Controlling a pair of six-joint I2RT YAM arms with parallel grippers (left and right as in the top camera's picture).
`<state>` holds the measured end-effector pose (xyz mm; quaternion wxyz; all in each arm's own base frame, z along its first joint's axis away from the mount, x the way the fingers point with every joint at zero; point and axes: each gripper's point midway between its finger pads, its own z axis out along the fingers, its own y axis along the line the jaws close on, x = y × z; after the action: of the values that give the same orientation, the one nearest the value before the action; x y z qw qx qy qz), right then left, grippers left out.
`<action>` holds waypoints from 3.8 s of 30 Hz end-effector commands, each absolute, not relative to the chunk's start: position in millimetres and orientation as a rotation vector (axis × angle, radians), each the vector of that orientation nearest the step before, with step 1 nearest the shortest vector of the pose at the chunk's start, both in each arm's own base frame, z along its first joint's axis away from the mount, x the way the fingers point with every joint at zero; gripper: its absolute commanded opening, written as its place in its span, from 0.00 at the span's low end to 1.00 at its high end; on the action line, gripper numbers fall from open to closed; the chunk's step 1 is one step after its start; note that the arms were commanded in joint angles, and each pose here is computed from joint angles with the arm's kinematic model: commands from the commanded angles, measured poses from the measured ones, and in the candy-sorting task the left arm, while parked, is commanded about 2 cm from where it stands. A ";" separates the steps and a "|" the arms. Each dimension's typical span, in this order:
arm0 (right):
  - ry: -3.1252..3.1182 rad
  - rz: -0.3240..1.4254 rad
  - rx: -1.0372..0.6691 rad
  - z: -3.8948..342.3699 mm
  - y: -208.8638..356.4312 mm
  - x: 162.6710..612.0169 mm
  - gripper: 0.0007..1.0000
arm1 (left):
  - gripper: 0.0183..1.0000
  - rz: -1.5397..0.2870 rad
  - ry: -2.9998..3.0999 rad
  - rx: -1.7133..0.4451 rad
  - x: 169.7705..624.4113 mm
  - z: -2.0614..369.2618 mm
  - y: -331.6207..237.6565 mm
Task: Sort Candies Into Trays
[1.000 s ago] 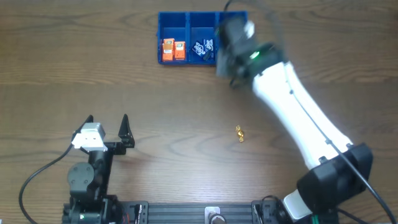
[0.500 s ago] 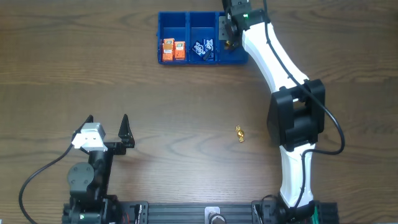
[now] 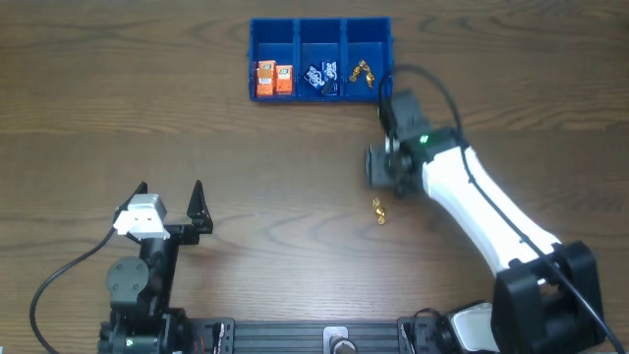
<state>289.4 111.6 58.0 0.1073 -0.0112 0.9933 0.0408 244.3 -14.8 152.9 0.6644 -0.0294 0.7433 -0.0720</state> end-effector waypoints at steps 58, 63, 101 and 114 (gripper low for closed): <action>2.498 -0.042 0.043 137.7 120.2 561.4 0.80 | 1.00 -0.173 1.727 -0.054 243.2 137.2 -17.4; 2.345 -0.077 -0.007 236.3 93.3 540.6 1.00 | 1.00 -0.173 1.727 -0.054 243.2 137.2 -17.4; 1.640 -0.035 -0.133 157.1 16.1 245.4 1.00 | 1.00 -0.173 1.727 -0.054 243.2 137.2 -17.4; 1.648 0.000 -0.003 156.4 1.7 245.9 1.00 | 1.00 -0.173 1.727 -0.054 243.2 137.2 -17.4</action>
<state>246.0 1.5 158.2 0.6790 -0.0057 0.7341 -0.0061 244.2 -14.8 153.1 0.6642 -0.0294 0.7435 -0.0719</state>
